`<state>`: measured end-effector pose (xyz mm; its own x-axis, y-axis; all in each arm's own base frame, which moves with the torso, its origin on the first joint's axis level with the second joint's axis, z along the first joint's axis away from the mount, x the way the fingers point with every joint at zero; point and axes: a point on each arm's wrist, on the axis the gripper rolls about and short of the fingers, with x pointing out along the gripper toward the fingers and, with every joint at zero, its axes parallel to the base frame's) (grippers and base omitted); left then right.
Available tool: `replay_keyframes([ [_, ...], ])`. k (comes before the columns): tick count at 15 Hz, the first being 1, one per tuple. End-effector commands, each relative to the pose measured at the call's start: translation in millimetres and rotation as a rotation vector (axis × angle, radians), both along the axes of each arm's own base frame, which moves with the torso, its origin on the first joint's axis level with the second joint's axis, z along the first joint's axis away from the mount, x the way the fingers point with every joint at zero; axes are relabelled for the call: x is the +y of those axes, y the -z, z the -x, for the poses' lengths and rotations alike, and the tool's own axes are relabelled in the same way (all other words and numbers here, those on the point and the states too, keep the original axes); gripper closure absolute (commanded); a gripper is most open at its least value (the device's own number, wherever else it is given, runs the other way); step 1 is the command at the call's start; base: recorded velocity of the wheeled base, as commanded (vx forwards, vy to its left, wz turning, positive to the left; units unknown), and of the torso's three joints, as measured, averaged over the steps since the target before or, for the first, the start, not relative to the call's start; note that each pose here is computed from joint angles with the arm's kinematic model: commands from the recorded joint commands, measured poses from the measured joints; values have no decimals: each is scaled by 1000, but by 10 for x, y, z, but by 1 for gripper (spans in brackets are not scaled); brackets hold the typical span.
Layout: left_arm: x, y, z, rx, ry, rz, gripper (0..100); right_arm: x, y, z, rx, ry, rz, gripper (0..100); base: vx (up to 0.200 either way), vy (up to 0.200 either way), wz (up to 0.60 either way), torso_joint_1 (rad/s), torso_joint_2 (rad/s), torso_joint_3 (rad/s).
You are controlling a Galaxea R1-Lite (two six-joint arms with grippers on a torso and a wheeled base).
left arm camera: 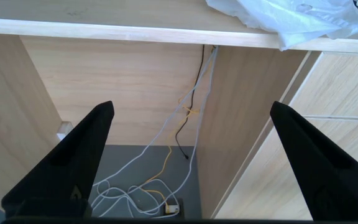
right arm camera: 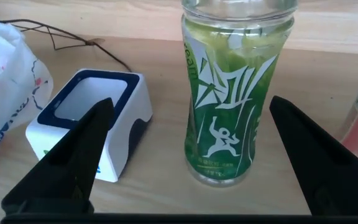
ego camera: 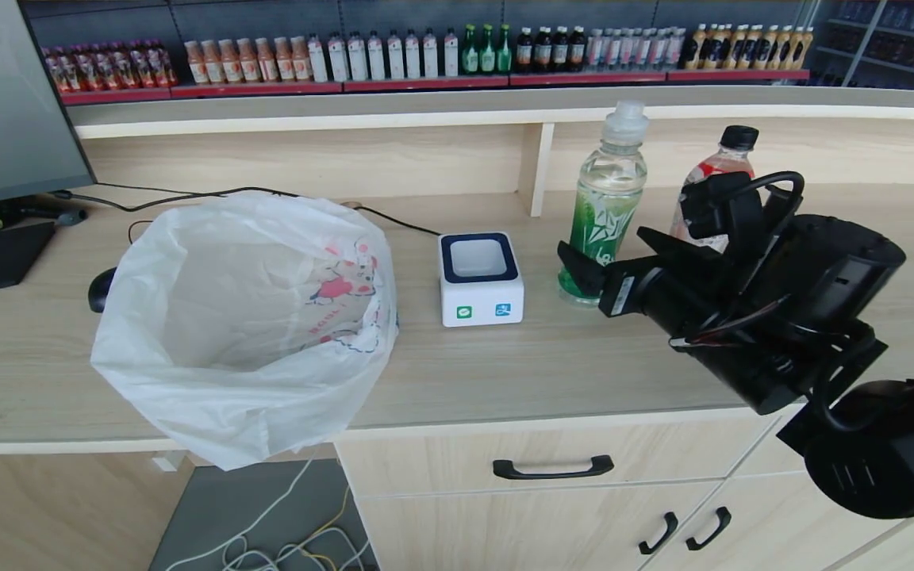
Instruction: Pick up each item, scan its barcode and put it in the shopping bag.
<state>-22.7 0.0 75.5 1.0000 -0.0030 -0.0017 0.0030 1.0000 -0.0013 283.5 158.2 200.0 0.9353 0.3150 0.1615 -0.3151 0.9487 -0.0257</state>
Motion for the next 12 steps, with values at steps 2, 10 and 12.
replay_keyframes([
  [2,0,0,0,0,0,0,0,21,69,-67,8,58,-5,0,0,0,0,0,0,0],
  [10,0,0,0,0,0,0,0,134,58,-336,-26,103,-30,0,0,0,0,0,0,0],
  [12,0,0,0,0,0,0,0,64,77,-414,-35,129,-17,0,0,0,0,0,0,0],
])
